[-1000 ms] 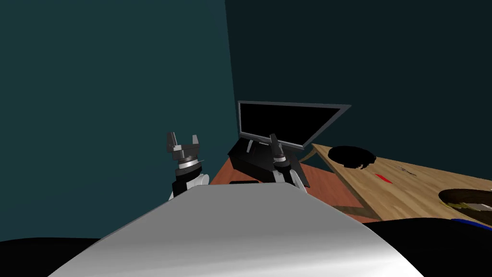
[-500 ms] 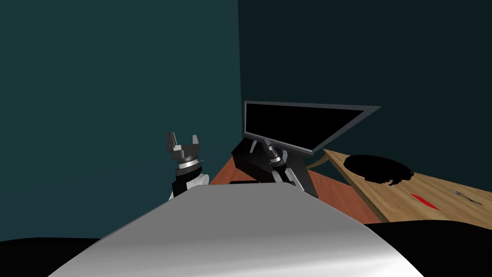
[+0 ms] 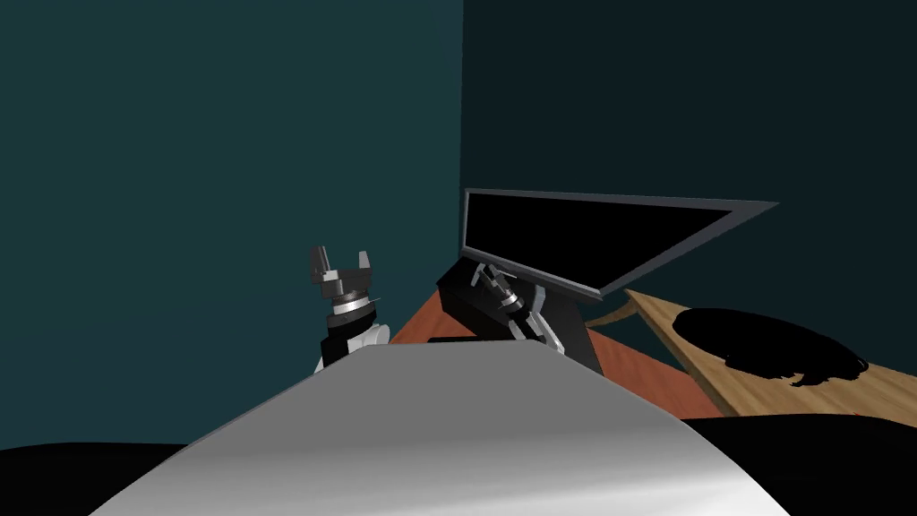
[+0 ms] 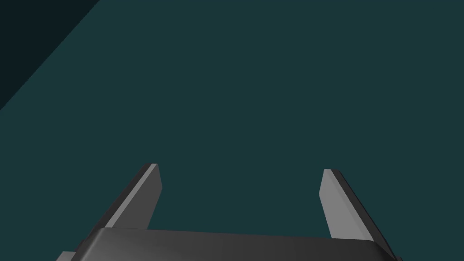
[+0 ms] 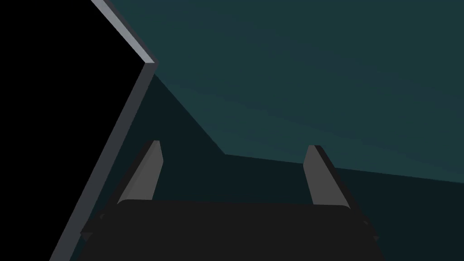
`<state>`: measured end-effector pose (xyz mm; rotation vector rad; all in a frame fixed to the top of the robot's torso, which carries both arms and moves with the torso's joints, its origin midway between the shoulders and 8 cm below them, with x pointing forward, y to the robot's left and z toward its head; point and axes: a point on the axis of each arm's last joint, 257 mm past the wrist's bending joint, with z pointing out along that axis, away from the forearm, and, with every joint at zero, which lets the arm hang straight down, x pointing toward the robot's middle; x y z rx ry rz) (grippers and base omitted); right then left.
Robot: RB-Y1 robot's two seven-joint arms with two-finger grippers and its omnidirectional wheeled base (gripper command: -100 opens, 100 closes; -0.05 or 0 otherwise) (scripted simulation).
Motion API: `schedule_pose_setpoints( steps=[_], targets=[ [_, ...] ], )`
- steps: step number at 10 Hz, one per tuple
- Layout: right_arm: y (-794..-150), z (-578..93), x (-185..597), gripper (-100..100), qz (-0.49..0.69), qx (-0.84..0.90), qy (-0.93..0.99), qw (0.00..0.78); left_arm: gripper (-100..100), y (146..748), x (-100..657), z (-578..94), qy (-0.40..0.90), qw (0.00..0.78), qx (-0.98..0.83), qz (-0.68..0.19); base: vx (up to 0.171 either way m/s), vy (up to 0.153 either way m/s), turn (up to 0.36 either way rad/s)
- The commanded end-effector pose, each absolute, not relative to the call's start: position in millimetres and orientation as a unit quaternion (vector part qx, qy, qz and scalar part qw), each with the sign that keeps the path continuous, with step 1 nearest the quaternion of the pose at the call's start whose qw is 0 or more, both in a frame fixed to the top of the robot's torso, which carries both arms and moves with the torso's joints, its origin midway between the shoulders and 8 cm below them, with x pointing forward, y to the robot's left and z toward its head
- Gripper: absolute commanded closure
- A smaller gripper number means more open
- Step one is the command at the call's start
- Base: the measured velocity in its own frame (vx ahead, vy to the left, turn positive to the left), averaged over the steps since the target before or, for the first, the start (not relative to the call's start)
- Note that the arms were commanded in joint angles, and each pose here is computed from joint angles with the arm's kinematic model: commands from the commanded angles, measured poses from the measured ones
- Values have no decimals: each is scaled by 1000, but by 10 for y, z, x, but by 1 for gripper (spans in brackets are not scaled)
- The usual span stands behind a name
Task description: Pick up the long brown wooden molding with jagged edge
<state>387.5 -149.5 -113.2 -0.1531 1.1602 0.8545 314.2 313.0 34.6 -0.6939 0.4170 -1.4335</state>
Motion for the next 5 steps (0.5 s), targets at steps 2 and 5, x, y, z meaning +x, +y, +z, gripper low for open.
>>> schedule_pose_setpoints(
  steps=[2,5],
  targets=[
    [-1476,-1501,3915,-100,356,-115,565,735,0,3130,3142,346,186,680,-309,-639,6,-18,197],
    [-1484,-2010,3957,-100,307,-189,603,712,0,3131,3142,346,186,680,-309,-638,5,-19,226]
  ],
)
